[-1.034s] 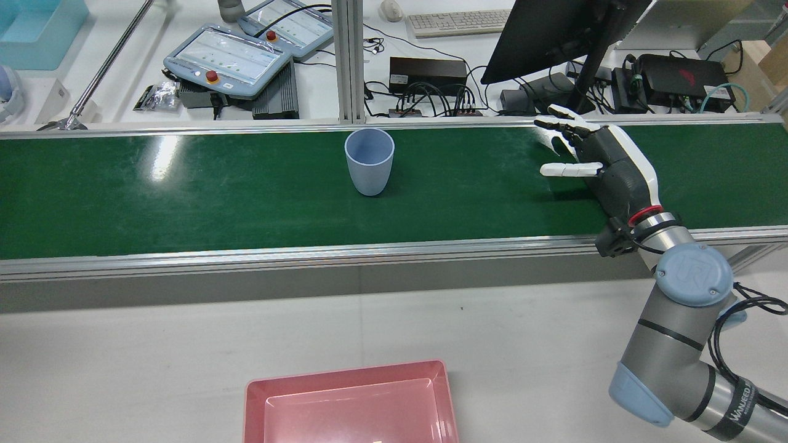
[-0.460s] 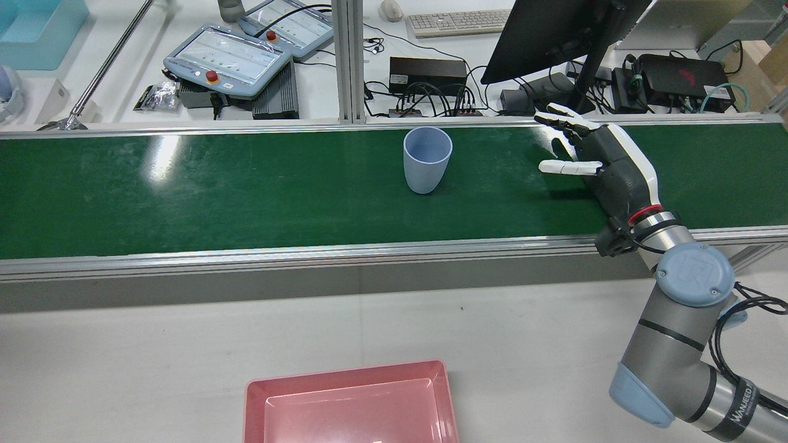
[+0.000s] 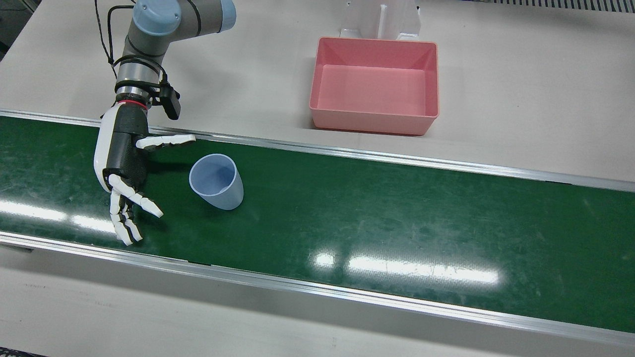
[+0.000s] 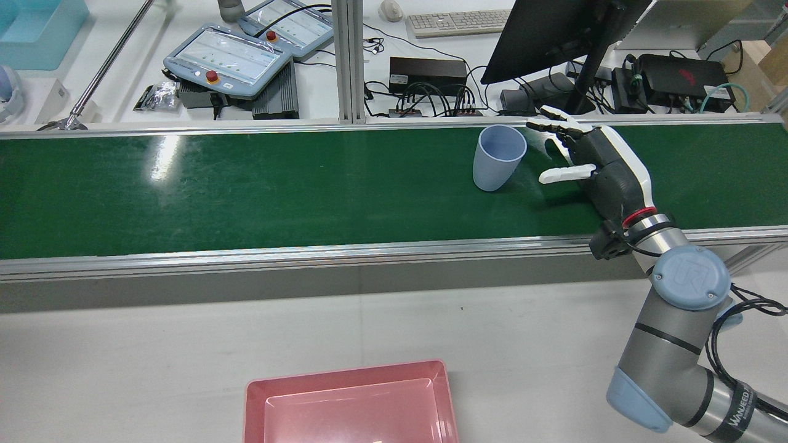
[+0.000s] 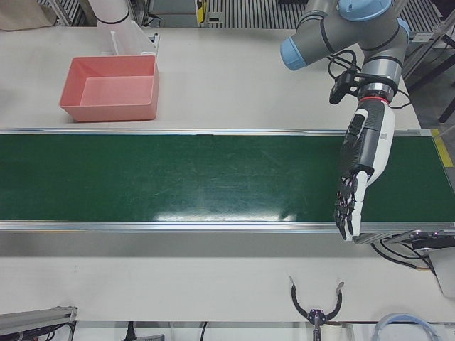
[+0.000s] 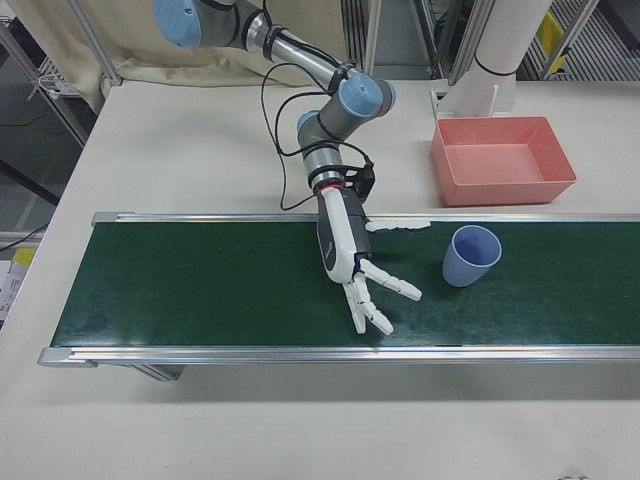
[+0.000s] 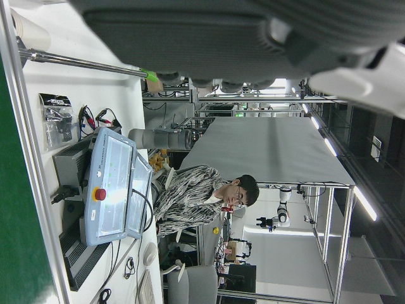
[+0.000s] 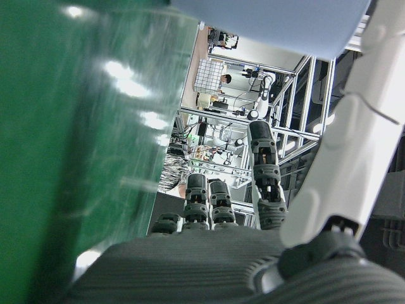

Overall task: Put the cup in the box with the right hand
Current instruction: 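Close the right hand around the light blue cup on the belt, then lift the cup with the right hand and carry it toward the pink tray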

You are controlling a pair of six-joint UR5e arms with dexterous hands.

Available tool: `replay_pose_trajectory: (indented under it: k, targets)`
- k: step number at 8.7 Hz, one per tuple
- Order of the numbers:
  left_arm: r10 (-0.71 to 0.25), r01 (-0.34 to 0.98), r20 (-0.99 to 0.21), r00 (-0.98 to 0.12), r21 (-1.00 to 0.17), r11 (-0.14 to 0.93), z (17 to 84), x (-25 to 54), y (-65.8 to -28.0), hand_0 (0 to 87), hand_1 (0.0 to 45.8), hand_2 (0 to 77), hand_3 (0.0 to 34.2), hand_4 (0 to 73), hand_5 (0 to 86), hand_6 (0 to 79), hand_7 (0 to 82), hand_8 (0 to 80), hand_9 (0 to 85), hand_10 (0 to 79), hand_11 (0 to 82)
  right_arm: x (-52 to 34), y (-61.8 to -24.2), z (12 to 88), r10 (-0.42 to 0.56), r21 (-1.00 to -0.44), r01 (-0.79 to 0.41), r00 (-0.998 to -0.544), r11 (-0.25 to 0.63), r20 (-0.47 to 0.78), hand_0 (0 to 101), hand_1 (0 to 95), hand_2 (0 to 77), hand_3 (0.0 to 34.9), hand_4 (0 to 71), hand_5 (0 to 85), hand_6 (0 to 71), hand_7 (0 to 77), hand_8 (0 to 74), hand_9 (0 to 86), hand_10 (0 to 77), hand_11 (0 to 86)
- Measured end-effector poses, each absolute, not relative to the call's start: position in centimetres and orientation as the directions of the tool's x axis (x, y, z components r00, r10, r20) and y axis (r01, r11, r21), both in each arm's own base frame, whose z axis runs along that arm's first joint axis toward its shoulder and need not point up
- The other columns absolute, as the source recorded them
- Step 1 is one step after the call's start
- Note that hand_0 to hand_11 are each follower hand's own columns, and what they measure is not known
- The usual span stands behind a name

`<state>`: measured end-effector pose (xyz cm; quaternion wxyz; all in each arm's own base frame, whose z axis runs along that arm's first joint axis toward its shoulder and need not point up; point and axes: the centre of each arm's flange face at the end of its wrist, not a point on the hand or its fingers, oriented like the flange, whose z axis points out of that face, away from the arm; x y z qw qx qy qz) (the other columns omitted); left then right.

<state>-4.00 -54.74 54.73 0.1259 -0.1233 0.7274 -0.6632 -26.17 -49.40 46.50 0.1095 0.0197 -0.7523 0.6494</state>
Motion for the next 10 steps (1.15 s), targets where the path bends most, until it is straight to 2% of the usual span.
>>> replay_pose_trajectory:
  k: [1, 2, 3, 4, 5, 6, 7, 8, 9, 10]
  targets:
    - [-0.346, -0.012, -0.02, -0.938, -0.996, 0.09, 54.7, -4.0, -54.7, 0.0, 0.5, 1.1, 0.0, 1.1, 0.0, 0.5, 0.5, 0.0, 0.0, 0.0, 0.0, -26.3, -49.2, 46.5, 0.116, -0.972, -0.173, -0.974, 0.157, 0.192, 54, 6.0, 2.2, 0.0, 21.3, 6.0, 5.4, 19.1, 10.9, 19.1, 2.2, 5.4]
    - [-0.346, -0.012, -0.02, -0.938, -0.996, 0.09, 54.7, -4.0, -54.7, 0.0, 0.5, 1.1, 0.0, 1.1, 0.5, 0.0, 0.5, 0.0, 0.0, 0.0, 0.0, -26.4, -49.2, 46.5, 0.118, -0.972, -0.174, -0.974, 0.158, 0.193, 53, 16.9, 2.2, 0.0, 16.4, 6.0, 5.4, 19.1, 10.9, 19.1, 2.2, 5.4]
    - [-0.346, -0.012, -0.02, -0.938, -0.996, 0.09, 54.7, -4.0, -54.7, 0.0, 0.5, 1.1, 0.0, 1.1, 0.0, 0.0, 0.5, 0.0, 0.0, 0.0, 0.0, -26.4, -49.1, 46.5, 0.119, -0.972, -0.175, -0.974, 0.158, 0.195, 53, 13.1, 10.4, 0.0, 17.5, 6.0, 5.4, 19.1, 10.9, 19.1, 2.2, 5.4]
    - [-0.346, -0.012, -0.02, -0.938, -0.996, 0.09, 54.7, -4.0, -54.7, 0.0, 0.5, 1.1, 0.0, 1.1, 0.0, 0.0, 0.5, 0.0, 0.0, 0.0, 0.0, -26.4, -49.1, 46.5, 0.119, -0.971, -0.178, -0.973, 0.158, 0.197, 55, 17.5, 1.1, 0.0, 21.3, 6.0, 5.4, 19.6, 10.9, 19.1, 2.2, 5.4]
    - [-0.346, -0.012, -0.02, -0.938, -0.996, 0.09, 54.7, -4.0, -54.7, 0.0, 0.5, 1.1, 0.0, 1.1, 0.0, 0.5, 0.5, 0.0, 0.0, 0.0, 0.0, -26.4, -49.1, 46.5, 0.118, -0.97, -0.183, -0.972, 0.158, 0.202, 52, 18.5, 4.4, 0.0, 15.8, 6.0, 5.4, 19.6, 10.9, 19.1, 2.2, 5.4]
    - [-0.346, -0.012, -0.02, -0.938, -0.996, 0.089, 54.8, -4.0, -54.7, 0.0, 0.5, 1.1, 0.0, 1.1, 0.0, 0.5, 0.5, 0.0, 0.0, 0.0, 0.0, -26.0, -49.1, 46.2, 0.108, -0.967, -0.197, -0.971, 0.16, 0.215, 52, 18.5, 4.4, 0.0, 15.8, 6.0, 5.4, 19.6, 10.9, 19.1, 2.2, 5.4]
    - [-0.346, -0.012, -0.02, -0.938, -0.996, 0.089, 54.8, -4.0, -54.7, 0.0, 0.5, 1.1, 0.0, 1.1, 0.0, 0.5, 0.5, 0.0, 0.0, 0.0, 0.0, -25.1, -49.1, 45.7, 0.092, -0.962, -0.22, -0.967, 0.161, 0.236, 56, 12.0, 5.5, 0.0, 24.0, 6.5, 7.1, 26.7, 14.7, 24.5, 4.4, 8.2]
    - [-0.346, -0.012, -0.02, -0.938, -0.996, 0.09, 54.7, -4.0, -54.7, 0.0, 0.5, 1.1, 0.0, 1.1, 0.0, 0.5, 0.5, 0.0, 0.0, 0.0, 0.0, -24.1, -49.1, 45.1, 0.076, -0.958, -0.24, -0.964, 0.157, 0.254, 57, 14.2, 10.4, 0.0, 28.4, 9.8, 15.8, 36.5, 24.0, 33.8, 13.1, 19.1]
    - [-0.346, -0.012, -0.02, -0.938, -0.996, 0.09, 54.7, -4.0, -54.7, 0.0, 0.5, 1.1, 0.0, 1.1, 0.0, 0.5, 0.5, 0.0, 0.0, 0.0, 0.0, -23.1, -49.1, 44.7, 0.063, -0.956, -0.252, -0.963, 0.151, 0.264, 57, 13.6, 16.9, 0.0, 30.5, 13.1, 25.6, 45.8, 32.2, 43.1, 22.9, 29.5]
    - [-0.346, -0.012, -0.02, -0.938, -0.996, 0.09, 54.7, -4.0, -54.7, 0.0, 0.5, 1.1, 0.0, 1.1, 0.0, 0.5, 0.5, 0.0, 0.0, 0.0, 0.0, -22.1, -49.0, 44.6, 0.051, -0.955, -0.258, -0.962, 0.146, 0.268, 57, 7.6, 29.5, 0.0, 32.7, 18.0, 34.9, 54.5, 38.2, 48.0, 32.7, 38.7]
